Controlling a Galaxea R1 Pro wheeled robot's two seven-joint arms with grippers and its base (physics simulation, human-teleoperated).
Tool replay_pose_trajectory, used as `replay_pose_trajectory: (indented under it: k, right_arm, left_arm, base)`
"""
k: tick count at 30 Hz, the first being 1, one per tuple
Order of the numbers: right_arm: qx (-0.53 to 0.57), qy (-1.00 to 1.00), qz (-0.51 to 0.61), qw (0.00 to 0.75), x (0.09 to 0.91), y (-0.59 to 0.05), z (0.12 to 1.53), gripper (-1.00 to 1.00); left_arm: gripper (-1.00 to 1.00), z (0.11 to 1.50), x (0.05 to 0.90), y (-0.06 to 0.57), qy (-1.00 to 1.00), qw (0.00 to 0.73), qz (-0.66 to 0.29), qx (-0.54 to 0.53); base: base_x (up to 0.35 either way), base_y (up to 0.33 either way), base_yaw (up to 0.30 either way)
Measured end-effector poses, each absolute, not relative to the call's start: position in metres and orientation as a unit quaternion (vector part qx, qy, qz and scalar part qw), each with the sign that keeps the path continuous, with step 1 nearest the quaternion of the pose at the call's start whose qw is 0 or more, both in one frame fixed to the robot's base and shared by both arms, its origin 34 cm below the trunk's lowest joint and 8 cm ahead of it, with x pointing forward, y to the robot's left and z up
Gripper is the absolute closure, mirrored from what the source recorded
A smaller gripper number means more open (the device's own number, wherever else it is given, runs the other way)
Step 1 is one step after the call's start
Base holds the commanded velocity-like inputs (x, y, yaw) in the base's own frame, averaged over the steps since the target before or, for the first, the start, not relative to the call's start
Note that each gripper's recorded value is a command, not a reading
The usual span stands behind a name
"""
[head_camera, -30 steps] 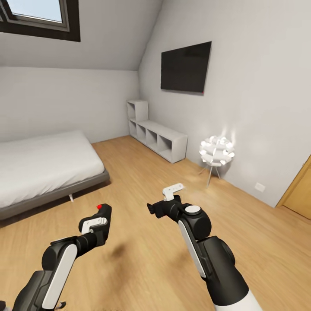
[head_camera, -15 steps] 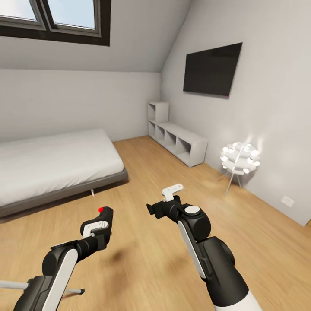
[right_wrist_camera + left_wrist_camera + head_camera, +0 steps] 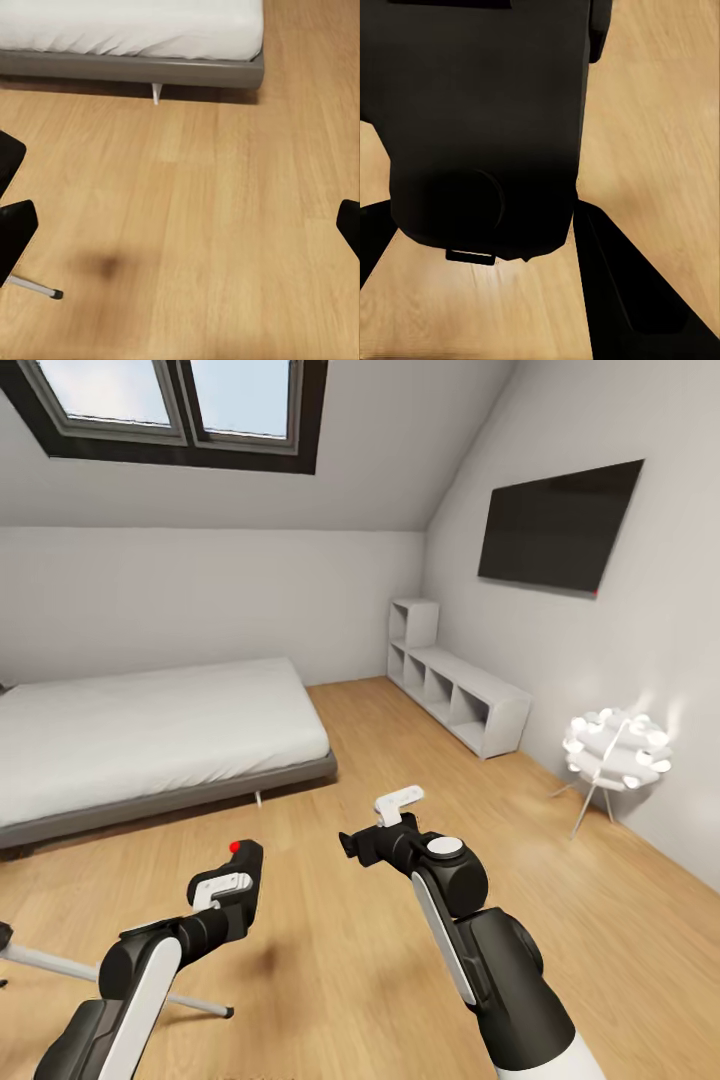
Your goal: Attach the digital camera to the camera tripod in the bedroom.
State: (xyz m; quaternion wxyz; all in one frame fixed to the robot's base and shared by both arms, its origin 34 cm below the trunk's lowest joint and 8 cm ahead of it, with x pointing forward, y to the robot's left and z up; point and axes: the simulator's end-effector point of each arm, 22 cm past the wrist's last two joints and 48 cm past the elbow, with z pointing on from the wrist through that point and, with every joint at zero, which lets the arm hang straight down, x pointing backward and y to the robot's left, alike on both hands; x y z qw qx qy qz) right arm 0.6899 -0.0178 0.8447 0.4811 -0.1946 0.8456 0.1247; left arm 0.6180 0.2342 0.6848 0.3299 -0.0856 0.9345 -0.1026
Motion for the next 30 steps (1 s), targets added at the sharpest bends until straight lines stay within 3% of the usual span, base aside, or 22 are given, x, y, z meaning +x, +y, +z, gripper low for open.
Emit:
replay_pose_trajectory:
  k: [30]
  right_arm:
    - [-0.191, 0.846, 0.124, 0.483, 0.698, -0.020, 0.902, -1.00]
  left_arm:
    - [1.00, 0.718, 0.590, 0.174, 0.943, 0.297, -0.138, -0.052]
  base:
    - [0.000, 0.000, 0.295]
